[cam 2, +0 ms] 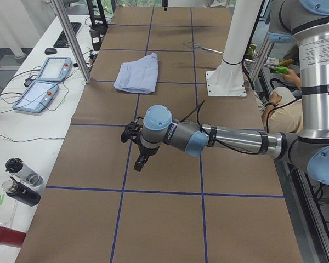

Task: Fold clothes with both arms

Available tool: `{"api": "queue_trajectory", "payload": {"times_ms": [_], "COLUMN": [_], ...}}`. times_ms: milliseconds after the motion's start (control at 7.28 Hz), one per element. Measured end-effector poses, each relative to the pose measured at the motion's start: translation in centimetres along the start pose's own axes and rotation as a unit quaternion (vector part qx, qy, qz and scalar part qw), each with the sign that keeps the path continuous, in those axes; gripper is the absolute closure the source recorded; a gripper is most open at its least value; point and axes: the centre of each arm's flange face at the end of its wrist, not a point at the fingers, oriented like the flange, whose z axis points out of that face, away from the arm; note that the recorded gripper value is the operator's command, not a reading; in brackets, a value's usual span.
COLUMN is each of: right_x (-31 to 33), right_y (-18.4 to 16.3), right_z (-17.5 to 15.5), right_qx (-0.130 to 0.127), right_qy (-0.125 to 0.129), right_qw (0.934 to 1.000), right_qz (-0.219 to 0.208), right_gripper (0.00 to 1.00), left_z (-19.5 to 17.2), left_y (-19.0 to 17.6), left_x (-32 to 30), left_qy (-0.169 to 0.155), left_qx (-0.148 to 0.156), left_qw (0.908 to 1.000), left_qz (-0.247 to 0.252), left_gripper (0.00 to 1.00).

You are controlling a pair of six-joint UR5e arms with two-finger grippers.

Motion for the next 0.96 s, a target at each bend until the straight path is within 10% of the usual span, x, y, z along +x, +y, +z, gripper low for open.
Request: {"api": "queue_trajectory", "payload": {"times_ms": [961], "right_x": [-0.21], "right_y": [0.00], "right_z": [-0.21], "right_qx": [0.002], "right_qy": [-0.002], "right_qw": [1.0000], "right_qz": [-0.003], "right_gripper": [0.00], "left_z": [-0.34], "left_y": [-0.28], "left_x": [0.30], "left_qy": [0.000], "left_qx": [0.004], "left_qw": [1.0000], "left_qz": [0.004], "left_gripper": [0.00]}}
